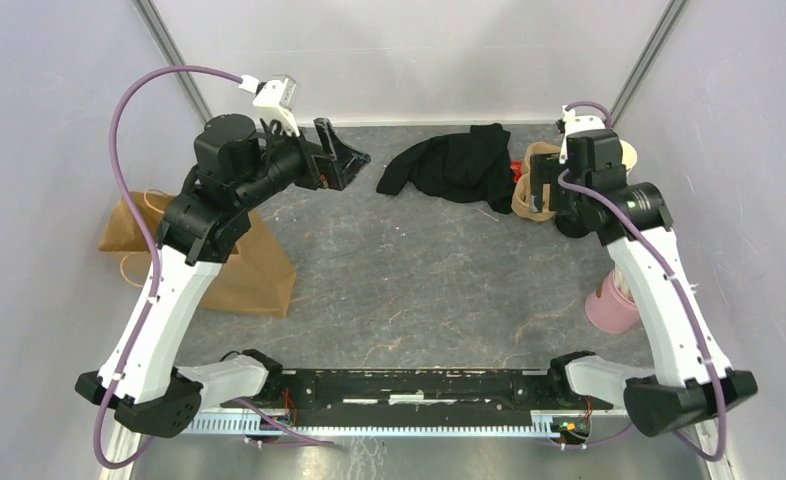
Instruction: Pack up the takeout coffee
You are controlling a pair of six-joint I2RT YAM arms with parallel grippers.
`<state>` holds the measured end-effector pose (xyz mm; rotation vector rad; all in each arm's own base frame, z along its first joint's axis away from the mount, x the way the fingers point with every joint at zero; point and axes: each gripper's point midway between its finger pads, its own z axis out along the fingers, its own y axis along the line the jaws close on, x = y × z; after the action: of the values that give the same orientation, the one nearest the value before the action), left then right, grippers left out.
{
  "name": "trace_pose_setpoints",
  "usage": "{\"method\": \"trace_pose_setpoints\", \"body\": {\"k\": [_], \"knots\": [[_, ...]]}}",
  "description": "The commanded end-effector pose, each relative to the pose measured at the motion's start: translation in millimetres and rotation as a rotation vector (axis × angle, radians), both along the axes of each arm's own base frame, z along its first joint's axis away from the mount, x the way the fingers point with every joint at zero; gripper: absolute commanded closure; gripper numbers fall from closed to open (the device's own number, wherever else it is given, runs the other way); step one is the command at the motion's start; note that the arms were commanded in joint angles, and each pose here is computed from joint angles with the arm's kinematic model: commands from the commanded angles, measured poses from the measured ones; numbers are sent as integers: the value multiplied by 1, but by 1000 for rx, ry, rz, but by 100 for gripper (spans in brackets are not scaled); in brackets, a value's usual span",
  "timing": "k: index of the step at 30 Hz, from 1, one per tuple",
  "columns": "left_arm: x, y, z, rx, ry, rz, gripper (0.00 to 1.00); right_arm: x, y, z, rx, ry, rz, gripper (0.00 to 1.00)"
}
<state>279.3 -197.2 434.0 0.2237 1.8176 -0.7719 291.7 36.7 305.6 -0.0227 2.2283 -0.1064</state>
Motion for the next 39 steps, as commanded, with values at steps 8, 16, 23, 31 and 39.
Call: {"method": "trace_pose_setpoints", "body": {"k": [8,16,23,31,39], "knots": [[-26,5,21,28,-120,-47,0,51,-61,-55,138,45,-148,19],[-20,-8,13,57,-100,-71,0,80,-84,-86,192,27,-219,24],[2,-15,9,124,-94,-45,0,98,-92,-121,225,59,-256,31],[23,-33,-13,192,-68,-54,0,122,-113,-90,181,-18,-289,33],[19,-47,-22,306,-122,-62,0,161,-143,-23,65,-170,-302,31]]}}
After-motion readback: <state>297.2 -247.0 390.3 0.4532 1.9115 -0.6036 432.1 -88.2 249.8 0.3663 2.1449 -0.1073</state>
